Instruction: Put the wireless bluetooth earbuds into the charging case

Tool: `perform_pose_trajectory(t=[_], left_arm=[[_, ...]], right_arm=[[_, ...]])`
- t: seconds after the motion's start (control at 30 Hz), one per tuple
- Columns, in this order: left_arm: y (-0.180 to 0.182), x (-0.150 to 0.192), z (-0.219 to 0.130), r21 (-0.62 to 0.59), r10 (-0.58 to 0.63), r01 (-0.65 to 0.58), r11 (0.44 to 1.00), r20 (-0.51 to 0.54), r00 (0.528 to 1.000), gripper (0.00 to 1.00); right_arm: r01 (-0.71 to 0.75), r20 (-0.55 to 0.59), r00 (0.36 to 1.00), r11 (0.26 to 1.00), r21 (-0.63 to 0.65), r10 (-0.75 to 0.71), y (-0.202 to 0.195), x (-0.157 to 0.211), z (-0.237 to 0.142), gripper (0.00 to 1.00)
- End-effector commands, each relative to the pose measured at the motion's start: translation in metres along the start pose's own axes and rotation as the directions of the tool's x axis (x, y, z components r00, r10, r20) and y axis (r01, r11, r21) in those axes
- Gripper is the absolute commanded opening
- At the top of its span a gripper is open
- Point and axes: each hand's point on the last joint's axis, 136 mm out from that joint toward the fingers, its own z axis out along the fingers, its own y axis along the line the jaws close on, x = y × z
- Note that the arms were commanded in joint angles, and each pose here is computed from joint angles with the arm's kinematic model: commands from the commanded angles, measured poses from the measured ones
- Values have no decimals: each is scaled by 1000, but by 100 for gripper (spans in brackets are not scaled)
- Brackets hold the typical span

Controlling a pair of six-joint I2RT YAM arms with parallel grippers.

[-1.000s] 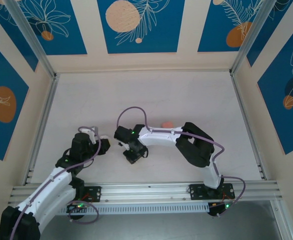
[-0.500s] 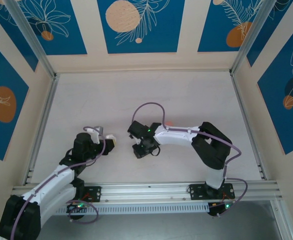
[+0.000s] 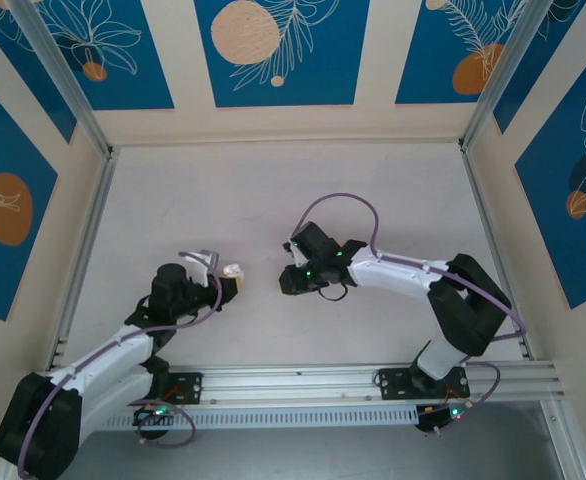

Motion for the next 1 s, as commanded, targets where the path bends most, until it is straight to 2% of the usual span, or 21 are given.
perform_pose_trajectory(t=[0.0, 0.33, 0.57, 0.8, 0.97], left_arm=[[-25, -21, 4, 100, 127, -133, 986, 60, 990, 17], [-66, -17, 25, 272, 296, -295, 916, 42, 954, 18], [-85, -12, 34, 367, 376, -378, 850, 79, 923, 18], [-98, -13, 35, 425, 446, -452, 784, 120, 887, 18], [-103, -18, 35, 431, 460, -476, 766, 150, 875, 18]], right_arm=[[2, 56, 998, 997, -75, 2, 13, -10, -16, 24], [93, 185, 980, 993, -75, -77, 20, -29, -54, 24], [184, 279, 948, 979, -90, -152, 26, -46, -74, 24], [294, 323, 917, 944, -152, -234, 45, -49, -83, 24], [363, 366, 888, 914, -183, -279, 58, -46, -87, 23]])
